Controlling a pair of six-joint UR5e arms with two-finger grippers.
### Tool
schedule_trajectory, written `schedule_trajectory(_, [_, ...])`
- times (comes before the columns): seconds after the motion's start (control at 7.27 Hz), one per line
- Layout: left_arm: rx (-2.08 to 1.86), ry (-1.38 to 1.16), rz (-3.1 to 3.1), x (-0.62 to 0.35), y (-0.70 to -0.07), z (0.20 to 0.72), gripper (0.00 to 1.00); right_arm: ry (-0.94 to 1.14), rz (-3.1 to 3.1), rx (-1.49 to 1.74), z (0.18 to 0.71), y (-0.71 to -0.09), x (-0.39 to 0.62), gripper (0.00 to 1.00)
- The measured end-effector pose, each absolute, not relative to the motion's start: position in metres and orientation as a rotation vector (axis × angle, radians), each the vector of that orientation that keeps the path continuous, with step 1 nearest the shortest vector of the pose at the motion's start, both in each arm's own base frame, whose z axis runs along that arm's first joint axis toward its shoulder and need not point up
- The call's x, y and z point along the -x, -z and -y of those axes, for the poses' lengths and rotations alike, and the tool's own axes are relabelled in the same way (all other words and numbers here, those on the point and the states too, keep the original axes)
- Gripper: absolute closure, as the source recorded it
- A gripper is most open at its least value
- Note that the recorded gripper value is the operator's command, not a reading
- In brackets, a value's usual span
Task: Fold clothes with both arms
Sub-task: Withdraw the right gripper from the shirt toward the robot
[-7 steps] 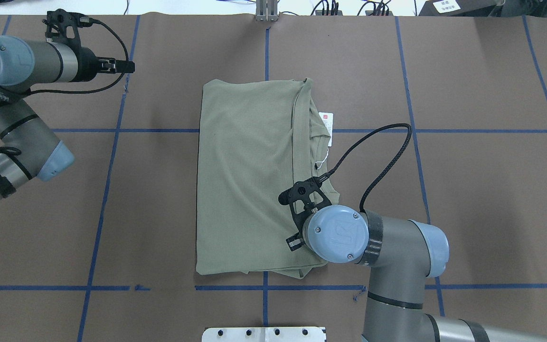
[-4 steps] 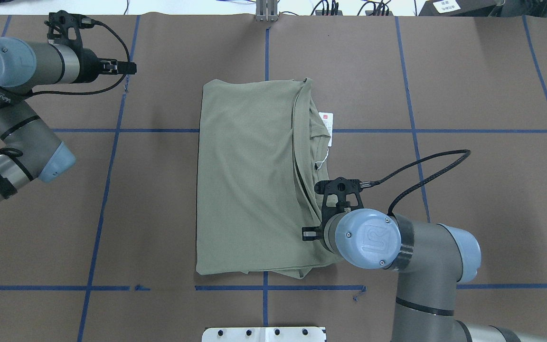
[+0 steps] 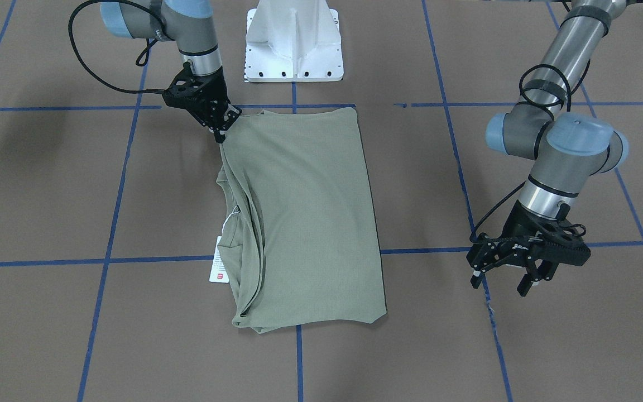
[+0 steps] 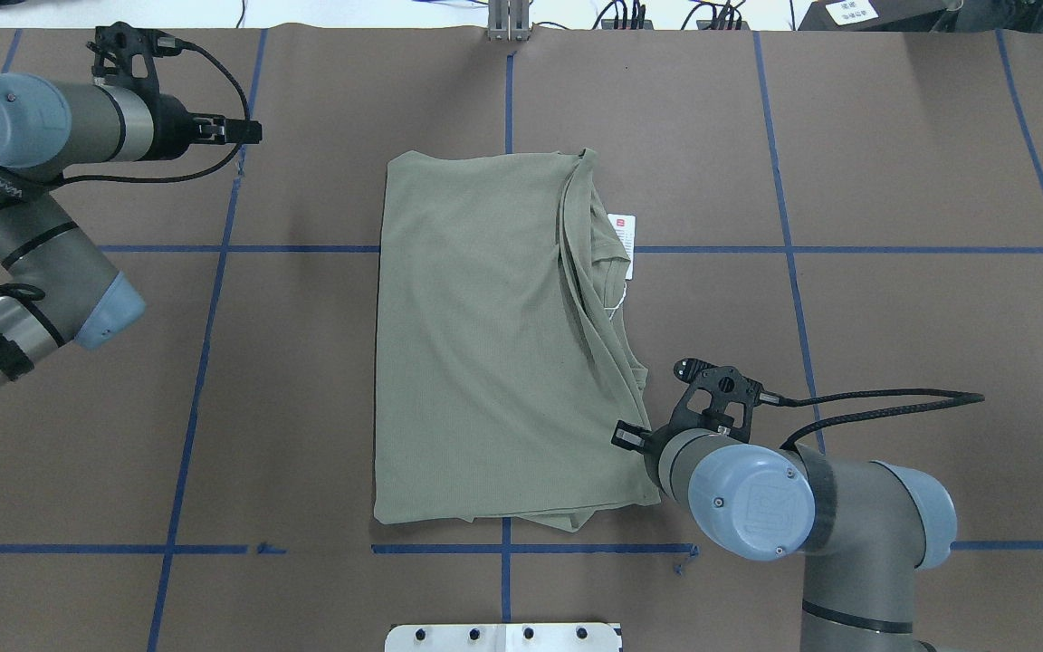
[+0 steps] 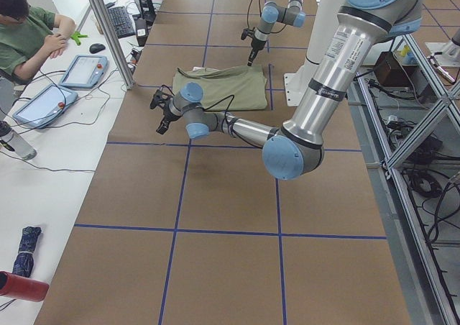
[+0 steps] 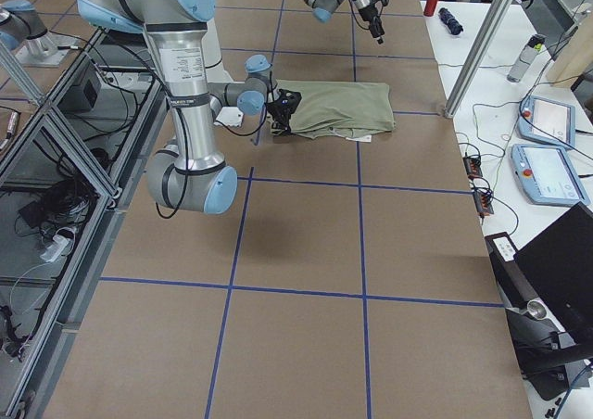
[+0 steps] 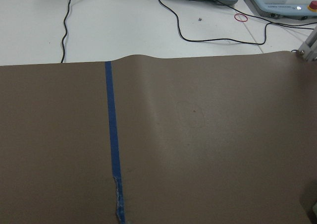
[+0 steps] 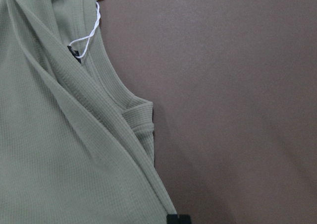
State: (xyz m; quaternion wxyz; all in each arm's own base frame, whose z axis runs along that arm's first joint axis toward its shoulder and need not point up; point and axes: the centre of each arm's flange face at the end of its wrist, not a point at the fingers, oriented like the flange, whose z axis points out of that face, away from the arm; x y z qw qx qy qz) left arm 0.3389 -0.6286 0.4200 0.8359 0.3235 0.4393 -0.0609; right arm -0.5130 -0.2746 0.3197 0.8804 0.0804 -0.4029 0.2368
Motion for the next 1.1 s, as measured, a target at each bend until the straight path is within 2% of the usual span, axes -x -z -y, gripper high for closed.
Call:
schedule_trajectory(0.41, [-0.684,0.127,-0.930,-0.341,-0.420,0.628,0.00,-0.579,0.849,-0.173,0.254,-0.327,0.515,1.00])
schedule_trajectory(0.55, [-0.684,0.126,-0.931,-0.342,-0.420,0.628,0.00,-0.592,0.858,-0.175,0.243,-0.327,0.515,0.90])
schedule_trajectory(0.69, [-0.683,0.125,-0.932,-0.343,-0.419,0.627,0.00,-0.599,0.864,-0.179,0.235,-0.326,0.516,0.01])
schedule_trajectory(1.1, [-0.676,0.128,-0.948,-0.349,-0.414,0.622,0.00,-0.529,0.865,-0.211,0.229,-0.327,0.519,0.00])
